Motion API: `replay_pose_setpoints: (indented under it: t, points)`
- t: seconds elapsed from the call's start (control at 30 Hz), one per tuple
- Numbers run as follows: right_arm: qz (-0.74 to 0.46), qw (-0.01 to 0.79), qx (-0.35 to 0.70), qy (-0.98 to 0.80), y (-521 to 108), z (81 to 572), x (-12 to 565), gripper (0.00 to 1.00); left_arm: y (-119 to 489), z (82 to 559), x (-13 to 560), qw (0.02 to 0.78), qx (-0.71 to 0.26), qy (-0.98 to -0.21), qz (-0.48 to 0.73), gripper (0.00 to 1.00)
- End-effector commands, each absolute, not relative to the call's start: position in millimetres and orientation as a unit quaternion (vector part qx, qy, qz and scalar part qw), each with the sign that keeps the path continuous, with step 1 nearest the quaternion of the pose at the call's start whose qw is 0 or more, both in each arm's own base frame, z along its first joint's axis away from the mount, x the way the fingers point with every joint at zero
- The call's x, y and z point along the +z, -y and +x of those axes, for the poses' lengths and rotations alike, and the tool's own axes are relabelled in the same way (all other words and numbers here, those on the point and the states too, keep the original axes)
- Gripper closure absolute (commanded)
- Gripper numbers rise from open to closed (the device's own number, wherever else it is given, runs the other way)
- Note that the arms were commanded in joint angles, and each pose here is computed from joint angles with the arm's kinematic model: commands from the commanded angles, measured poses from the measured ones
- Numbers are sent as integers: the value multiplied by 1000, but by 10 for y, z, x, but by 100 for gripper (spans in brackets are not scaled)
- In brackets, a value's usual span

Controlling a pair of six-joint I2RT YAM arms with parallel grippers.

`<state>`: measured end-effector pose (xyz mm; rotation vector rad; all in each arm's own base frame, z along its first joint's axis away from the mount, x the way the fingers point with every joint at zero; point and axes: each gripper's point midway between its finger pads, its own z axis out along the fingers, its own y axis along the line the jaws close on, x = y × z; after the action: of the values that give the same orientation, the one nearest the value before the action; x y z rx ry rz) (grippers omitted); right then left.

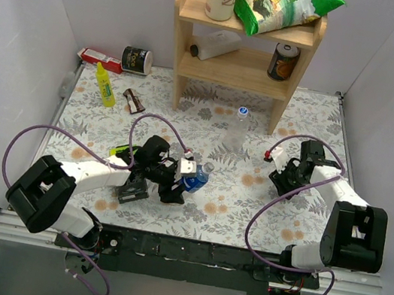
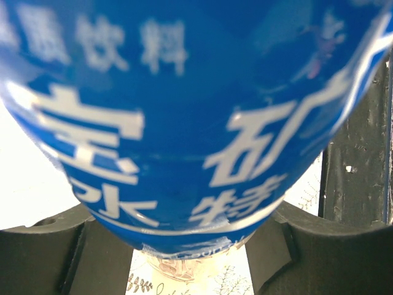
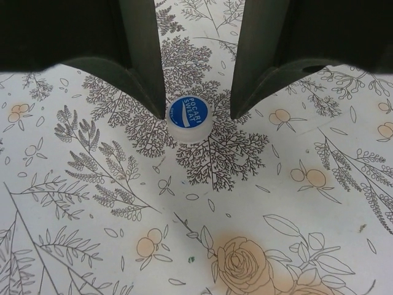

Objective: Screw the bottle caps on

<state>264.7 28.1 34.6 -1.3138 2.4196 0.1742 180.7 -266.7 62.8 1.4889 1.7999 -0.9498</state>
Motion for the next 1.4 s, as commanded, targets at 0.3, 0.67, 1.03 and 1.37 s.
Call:
replay_pose_setpoints:
  t: [0.3, 0.67, 1.03, 1.37]
  points:
    - [-459, 185, 69, -866, -258, 2576, 196, 50, 2735, 1862, 708, 321, -362, -668, 565, 100]
    - [-458, 171, 56, -870, -171, 2572, 113, 51, 2738, 1856, 691, 321, -364, -668, 564, 100]
    - [-487, 214, 116, -839, -434, 2546, 631, 69, 2722, 1794, 633, 317, -369, -659, 573, 100]
    - [-652, 378, 256, -605, -1698, 1985, 2220, 72, 2899, 1857, 591, 333, -350, -614, 625, 100]
